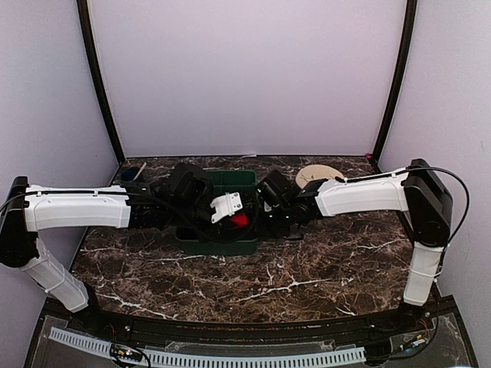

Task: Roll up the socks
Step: Move the storage box to the center of the board, then place the sock at the center of the board.

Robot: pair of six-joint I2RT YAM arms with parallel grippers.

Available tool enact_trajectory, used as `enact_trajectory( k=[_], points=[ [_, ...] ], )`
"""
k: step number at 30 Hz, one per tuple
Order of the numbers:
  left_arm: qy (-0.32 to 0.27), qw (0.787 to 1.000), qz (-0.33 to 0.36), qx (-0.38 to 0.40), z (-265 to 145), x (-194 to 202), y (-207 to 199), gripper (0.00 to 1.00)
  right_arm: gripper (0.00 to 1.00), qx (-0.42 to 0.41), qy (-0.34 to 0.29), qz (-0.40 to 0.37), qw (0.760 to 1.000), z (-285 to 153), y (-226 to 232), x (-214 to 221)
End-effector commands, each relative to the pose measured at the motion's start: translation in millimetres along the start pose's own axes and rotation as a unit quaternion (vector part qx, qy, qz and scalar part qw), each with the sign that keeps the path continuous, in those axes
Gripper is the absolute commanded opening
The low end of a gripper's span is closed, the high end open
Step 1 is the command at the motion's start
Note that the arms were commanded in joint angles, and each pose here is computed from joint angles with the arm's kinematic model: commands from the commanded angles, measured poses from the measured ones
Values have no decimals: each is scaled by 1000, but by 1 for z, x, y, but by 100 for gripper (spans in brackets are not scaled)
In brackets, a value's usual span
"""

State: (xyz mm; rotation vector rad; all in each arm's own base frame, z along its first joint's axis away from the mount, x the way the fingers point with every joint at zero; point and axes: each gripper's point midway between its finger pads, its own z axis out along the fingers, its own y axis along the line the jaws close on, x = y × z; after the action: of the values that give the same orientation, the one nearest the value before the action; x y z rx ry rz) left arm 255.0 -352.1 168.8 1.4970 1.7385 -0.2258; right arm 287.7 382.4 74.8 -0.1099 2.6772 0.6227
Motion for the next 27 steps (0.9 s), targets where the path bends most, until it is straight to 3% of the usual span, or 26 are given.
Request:
enact_trajectory(
  k=[1, 11, 27],
  points=[
    [-13, 1000, 21, 13, 6, 0, -5, 8, 27, -3, 19, -9, 1000, -13, 1, 12],
    [-5, 999, 35, 18, 19, 3, -7, 8, 29, -23, -15, 2, 1000, -44, 5, 1],
    [29, 998, 54, 21, 50, 13, -4, 7, 31, -14, -66, 35, 997, -84, -28, -6]
  ],
)
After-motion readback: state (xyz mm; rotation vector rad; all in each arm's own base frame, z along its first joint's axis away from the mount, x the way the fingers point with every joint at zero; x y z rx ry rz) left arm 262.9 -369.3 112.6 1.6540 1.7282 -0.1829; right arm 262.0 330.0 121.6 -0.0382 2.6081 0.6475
